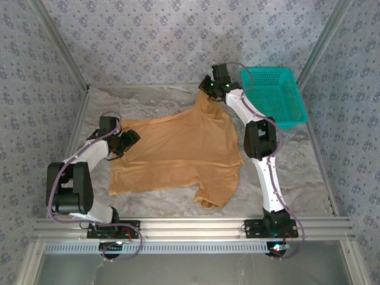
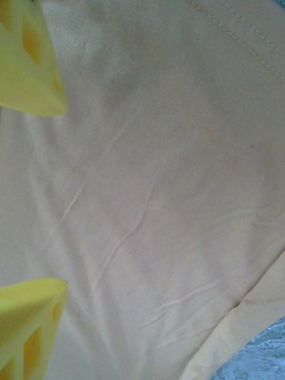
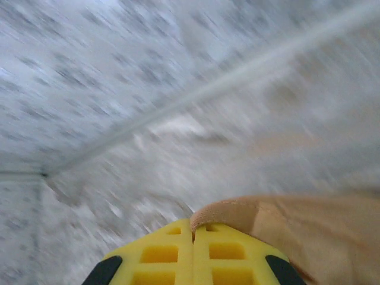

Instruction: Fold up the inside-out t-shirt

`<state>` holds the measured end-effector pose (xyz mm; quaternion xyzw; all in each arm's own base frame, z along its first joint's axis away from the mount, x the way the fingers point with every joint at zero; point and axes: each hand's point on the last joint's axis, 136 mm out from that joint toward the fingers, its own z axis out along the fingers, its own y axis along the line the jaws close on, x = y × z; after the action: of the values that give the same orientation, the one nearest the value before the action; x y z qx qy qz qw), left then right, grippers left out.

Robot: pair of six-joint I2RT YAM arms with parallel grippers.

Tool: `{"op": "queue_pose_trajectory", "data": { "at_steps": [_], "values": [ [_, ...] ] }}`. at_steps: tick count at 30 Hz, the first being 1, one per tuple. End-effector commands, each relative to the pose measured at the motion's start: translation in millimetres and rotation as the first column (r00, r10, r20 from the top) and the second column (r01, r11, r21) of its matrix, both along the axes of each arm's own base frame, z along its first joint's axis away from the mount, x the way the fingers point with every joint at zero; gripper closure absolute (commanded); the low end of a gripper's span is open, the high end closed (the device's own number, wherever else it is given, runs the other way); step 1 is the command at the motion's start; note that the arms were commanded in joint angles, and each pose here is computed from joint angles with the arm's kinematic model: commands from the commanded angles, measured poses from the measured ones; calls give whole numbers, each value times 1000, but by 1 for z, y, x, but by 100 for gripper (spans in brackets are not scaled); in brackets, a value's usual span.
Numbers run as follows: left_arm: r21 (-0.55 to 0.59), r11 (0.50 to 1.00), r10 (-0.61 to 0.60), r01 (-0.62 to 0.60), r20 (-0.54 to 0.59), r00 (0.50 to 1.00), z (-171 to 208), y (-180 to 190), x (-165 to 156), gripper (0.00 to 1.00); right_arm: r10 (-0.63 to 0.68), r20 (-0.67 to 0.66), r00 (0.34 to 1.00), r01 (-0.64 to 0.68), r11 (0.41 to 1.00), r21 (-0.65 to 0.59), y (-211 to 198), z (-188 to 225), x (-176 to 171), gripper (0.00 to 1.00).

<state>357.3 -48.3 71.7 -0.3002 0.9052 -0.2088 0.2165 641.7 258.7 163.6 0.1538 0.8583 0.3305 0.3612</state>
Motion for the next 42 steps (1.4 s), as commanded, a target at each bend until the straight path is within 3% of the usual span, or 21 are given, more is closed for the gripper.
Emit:
{"op": "queue_pose_trajectory", "data": {
  "at_steps": [1,2,4,5,15,19,24,32,36,42],
  "values": [
    [-25,1000,18,-18,20,1000,-2,-1,4,28,-19,105,994,13,998,56,15,9,32,67],
    [-27,999,21,-20,23,1000,-3,-2,5,29,-18,104,994,10,997,83,18,7,36,41],
    [-29,999,17,-16,26,1000,-1,-3,8,28,-3,76,997,-6,993,114,20,-1,36,16],
    [-25,1000,14,-14,31,999,2,-3,10,28,3,53,999,-9,993,116,18,-2,33,14],
    [-35,998,-42,47,126,991,44,-15,54,27,36,-126,991,-53,990,-131,-22,-16,-44,15],
    [-77,995,-59,68,117,991,35,-23,91,28,80,-224,971,-109,987,-122,-22,-50,-73,17],
    [-96,992,-75,80,55,996,7,-28,127,30,44,-354,934,-97,986,-134,-39,-98,-102,19],
    [32,999,3,-2,-24,1000,-35,18,167,30,-67,-483,873,-42,976,-212,-90,-141,-147,19],
    [75,994,80,-83,44,996,-13,56,201,30,-88,-510,856,-70,957,-282,-106,-152,-175,19],
    [132,989,51,-69,137,989,24,73,258,30,-76,-558,826,-126,941,-316,-110,-166,-194,20]
  ]
}}
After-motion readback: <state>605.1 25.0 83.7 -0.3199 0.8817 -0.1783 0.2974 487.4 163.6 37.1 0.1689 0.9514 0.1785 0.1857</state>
